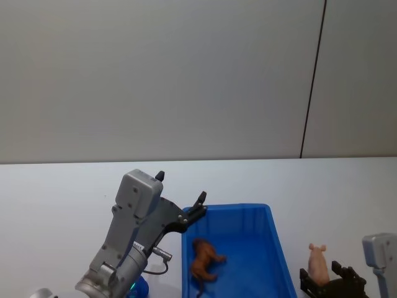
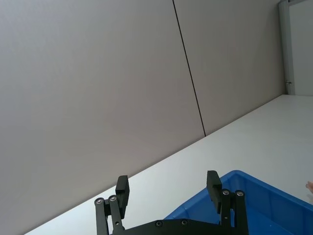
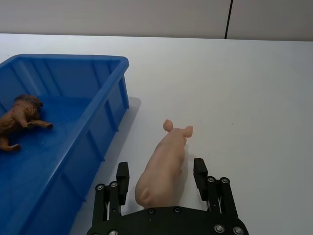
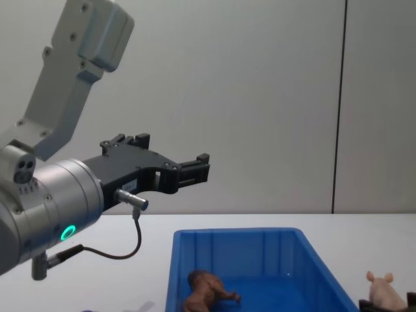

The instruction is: Pick up the two dolls from the table and place them into the box.

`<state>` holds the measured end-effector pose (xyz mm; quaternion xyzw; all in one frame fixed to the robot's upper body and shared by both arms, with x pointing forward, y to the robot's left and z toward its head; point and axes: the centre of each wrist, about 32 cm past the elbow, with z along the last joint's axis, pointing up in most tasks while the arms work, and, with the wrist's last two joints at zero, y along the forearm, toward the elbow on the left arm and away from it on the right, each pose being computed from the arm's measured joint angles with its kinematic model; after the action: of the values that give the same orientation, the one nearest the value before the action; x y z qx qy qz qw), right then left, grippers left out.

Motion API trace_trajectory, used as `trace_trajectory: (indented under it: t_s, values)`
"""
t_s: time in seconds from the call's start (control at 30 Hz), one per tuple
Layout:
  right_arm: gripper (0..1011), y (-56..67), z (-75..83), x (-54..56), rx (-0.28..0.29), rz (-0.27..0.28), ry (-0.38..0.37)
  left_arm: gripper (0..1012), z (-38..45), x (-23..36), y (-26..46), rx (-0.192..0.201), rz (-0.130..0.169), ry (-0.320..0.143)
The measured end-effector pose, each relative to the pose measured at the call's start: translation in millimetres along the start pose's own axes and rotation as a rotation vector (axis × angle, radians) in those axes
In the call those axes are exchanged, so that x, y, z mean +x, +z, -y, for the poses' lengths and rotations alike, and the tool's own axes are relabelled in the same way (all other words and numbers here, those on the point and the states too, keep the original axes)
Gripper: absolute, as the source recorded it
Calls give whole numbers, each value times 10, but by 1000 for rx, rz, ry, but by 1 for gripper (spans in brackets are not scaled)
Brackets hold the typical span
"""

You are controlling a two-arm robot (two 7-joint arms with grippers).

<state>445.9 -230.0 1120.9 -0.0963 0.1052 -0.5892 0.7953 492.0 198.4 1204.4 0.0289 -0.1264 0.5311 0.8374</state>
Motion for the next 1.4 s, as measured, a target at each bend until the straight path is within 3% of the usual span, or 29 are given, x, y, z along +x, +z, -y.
trace_trajectory:
  t_s: [0.5,0.9,1.4]
  values:
    - [386,15,19,-15,-21,-3,-63,1002,0,0,0,0,0,0]
    - [380,91,59,-25,12,9,-77,1002,0,0,0,0,0,0]
    - [380,296,45,-74,137,42,51,1001,0,0,0,0,0,0]
